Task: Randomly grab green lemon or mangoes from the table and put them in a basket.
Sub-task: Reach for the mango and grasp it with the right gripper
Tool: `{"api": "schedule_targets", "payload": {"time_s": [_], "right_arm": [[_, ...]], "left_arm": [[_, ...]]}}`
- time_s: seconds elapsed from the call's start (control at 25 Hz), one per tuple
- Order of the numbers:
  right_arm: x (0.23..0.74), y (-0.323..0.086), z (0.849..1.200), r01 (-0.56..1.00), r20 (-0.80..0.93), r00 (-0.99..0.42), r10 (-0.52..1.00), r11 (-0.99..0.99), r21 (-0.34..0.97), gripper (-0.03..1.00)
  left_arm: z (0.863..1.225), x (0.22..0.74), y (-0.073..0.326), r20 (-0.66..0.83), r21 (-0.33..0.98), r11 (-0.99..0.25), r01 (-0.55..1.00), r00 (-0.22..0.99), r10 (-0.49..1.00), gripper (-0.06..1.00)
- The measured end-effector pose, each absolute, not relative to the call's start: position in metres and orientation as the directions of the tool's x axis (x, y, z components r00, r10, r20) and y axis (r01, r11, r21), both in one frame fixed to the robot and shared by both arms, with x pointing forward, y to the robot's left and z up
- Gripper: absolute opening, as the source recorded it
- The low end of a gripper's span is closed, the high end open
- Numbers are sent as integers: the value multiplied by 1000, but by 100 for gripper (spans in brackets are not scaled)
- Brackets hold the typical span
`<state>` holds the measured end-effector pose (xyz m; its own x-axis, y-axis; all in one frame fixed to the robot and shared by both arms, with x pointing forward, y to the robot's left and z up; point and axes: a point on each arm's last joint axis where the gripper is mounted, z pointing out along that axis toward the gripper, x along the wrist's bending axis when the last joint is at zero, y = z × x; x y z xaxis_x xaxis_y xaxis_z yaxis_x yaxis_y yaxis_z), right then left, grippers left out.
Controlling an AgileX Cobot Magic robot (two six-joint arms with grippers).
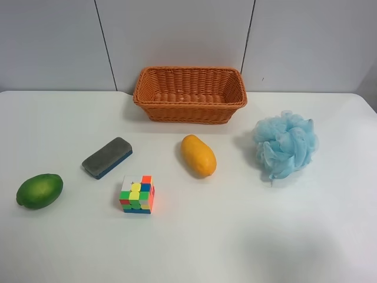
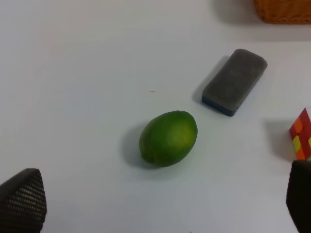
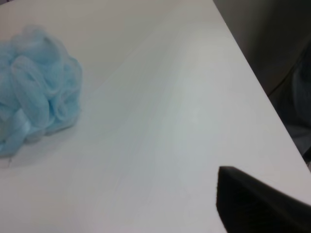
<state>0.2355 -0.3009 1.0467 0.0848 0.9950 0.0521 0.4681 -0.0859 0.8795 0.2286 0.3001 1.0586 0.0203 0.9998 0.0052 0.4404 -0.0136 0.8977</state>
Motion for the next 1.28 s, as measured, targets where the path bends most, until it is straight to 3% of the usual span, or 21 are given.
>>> {"api": "schedule_targets", "payload": {"time_s": [1.0,1.28], "right_arm": [[236,-298,1047,466,78,68,995,-101,879,99],[270,-290,1093,574,120,-11,993,-92,814,99]], "left_arm": [[1059,229,300,5,898,-14,440,20,1000,99],[1059,229,300,5,898,-14,440,20,1000,99]]}}
